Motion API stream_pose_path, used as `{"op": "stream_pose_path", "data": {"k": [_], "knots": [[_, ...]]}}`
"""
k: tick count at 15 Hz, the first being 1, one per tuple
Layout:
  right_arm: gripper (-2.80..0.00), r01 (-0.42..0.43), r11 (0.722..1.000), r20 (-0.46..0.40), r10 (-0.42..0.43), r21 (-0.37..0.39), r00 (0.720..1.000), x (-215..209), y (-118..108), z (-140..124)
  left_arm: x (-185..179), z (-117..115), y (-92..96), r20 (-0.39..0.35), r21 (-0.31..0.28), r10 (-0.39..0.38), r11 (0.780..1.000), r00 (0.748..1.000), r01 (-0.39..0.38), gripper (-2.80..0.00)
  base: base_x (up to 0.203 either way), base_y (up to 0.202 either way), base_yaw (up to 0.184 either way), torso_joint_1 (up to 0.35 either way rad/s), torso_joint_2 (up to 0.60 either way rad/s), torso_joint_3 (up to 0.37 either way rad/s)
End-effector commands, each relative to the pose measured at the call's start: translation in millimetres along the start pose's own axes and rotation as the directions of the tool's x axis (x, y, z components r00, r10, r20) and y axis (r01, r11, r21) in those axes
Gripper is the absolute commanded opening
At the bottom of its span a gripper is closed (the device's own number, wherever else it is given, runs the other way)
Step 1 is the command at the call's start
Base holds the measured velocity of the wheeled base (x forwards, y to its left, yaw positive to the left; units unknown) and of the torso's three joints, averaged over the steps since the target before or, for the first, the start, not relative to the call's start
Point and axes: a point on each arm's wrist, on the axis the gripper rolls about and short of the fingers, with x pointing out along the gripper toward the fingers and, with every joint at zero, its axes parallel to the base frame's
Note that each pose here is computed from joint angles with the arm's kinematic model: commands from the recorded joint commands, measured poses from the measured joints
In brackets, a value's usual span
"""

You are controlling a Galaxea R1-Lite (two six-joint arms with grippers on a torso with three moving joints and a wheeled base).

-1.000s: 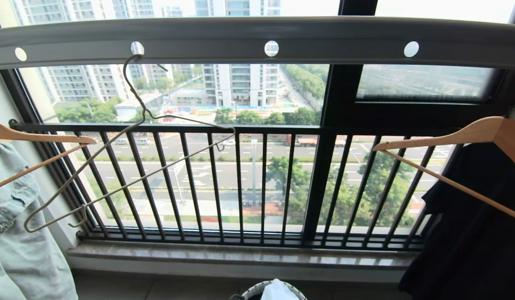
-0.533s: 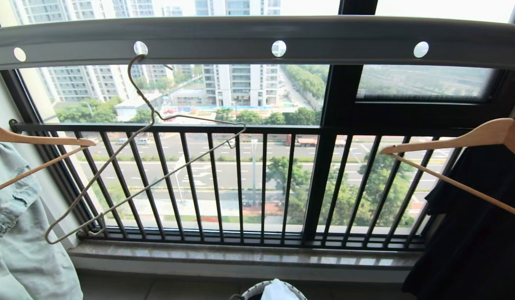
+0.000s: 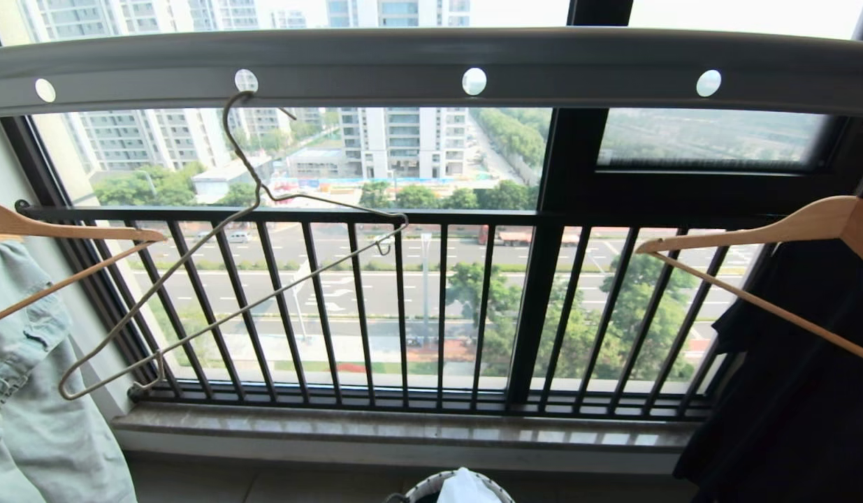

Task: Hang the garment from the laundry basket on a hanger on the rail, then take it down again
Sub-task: Pick up the clothes rack on the clothesline

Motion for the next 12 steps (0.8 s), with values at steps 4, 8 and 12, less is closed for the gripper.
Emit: {"op": "stream_pose_path", "data": {"k": [4,8,12], "knots": [[-2.80,-0.001,1.000,0.000,0.001,0.000,1.000,0.0,0.0,-0.1,41.3,55.1,4.8,-0.239,0.009,-0.091,0.995,0.967,0.096,-2.80,0.000,0.000,0.000,0.000,0.00,0.000],[-2.80,-0.001,1.000,0.001,0.001,0.000,1.000,-0.1,0.0,0.3,64.9,83.5,4.4,-0.288,0.024,-0.142,0.988,0.947,0.156,-2.80,0.000,0.000,0.000,0.000,0.00,0.000],[-2.80,-0.001,1.000,0.001,0.001,0.000,1.000,0.0,0.0,0.1,90.7,96.6,1.3,-0.331,0.072,-0.187,0.972,0.925,0.222,-2.80,0.000,0.000,0.000,0.000,0.00,0.000]]}}
